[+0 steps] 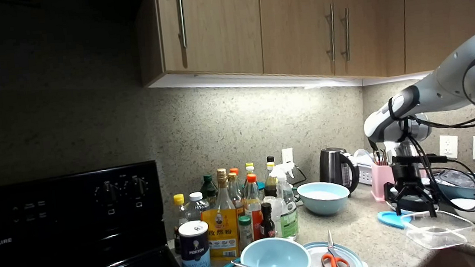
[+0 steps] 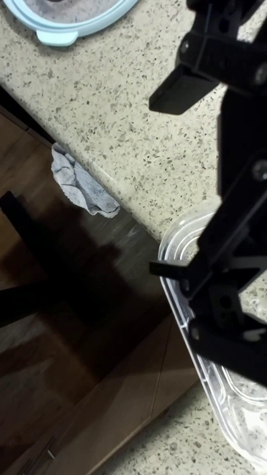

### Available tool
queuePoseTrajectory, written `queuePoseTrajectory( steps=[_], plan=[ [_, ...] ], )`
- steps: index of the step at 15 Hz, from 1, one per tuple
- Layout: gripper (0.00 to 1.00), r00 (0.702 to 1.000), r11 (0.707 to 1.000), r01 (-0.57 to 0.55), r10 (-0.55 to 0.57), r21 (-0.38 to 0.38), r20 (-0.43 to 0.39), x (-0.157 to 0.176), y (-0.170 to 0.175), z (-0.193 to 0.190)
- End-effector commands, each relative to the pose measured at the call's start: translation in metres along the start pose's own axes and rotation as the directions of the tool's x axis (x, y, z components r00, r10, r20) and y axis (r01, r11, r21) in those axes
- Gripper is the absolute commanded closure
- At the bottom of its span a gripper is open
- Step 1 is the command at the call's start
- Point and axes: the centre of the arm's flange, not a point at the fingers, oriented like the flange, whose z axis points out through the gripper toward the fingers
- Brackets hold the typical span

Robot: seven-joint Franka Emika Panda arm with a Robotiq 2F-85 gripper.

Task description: Turn the transparent bowl to the left

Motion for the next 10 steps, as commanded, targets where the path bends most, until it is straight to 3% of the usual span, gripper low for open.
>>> queuePoseTrajectory(
  steps=[1,3,4,7,10],
  plan=[
    [0.0,0.989,0.983,-0.142,0.137,0.119,0.053,0.039,0.008,-0.012],
    [0.0,0.984,0.972,-0.168,0.156,0.164,0.086,0.041,0.014,-0.01],
    [0.0,0.992,0.986,-0.123,0.119,0.109,0.046,0.022,0.013,0.004],
    [0.0,0.989,0.98,-0.142,0.135,0.138,0.059,0.028,0.02,0.003],
    [0.0,0.996,0.994,-0.085,0.083,0.066,0.041,0.036,0.016,0.009]
  ],
)
